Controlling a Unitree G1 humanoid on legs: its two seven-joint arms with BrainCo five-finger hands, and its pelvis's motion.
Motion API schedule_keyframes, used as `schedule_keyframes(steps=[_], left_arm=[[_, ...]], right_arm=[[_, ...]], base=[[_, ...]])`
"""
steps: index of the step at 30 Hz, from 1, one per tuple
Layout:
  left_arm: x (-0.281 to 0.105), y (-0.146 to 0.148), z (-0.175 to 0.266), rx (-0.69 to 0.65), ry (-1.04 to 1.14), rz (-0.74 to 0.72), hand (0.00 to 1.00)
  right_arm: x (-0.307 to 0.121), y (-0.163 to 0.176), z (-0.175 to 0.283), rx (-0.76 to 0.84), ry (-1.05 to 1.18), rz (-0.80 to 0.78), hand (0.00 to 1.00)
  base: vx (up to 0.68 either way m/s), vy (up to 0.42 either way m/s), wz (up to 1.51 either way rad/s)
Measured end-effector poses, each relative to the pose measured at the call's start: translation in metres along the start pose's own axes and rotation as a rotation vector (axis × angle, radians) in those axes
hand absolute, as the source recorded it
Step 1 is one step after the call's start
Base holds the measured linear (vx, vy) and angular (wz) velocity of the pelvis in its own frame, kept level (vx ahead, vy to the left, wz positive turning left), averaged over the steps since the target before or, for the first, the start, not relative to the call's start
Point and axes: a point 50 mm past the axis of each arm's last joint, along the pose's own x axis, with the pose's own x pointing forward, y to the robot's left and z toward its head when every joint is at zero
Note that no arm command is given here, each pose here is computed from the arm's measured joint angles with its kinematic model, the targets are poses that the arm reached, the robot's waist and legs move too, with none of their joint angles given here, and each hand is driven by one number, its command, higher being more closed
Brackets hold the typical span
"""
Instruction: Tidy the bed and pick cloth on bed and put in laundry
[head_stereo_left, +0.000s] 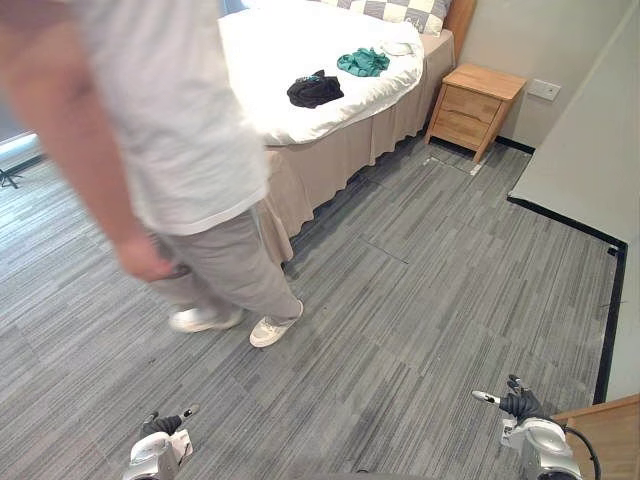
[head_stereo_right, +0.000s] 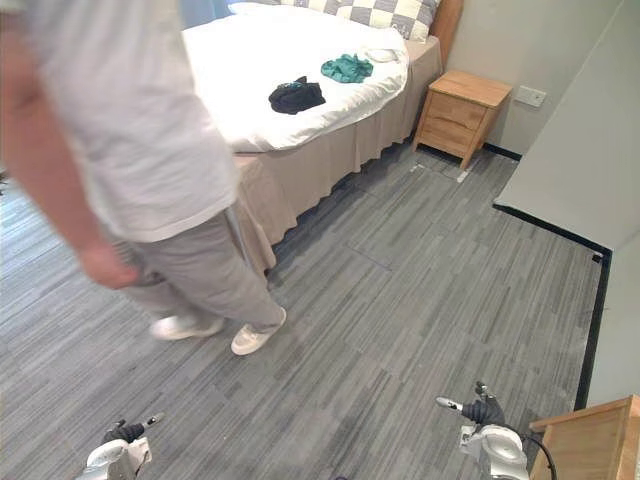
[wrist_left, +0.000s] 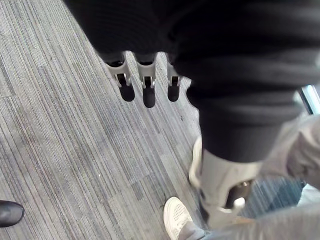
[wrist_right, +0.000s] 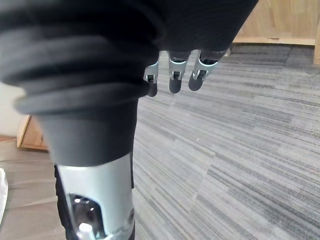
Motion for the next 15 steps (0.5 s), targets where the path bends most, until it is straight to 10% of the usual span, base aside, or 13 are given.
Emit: schedule_keyframes(steps=[15], left_arm=[[-0.003,-0.007,0.0,-0.015,-0.059,-0.017,0.0]], right_arm=[[-0.008,0.006,-0.017,-0.022,0.034,0.04,0.0]], base=[[-0.03,-0.028,-0.01]])
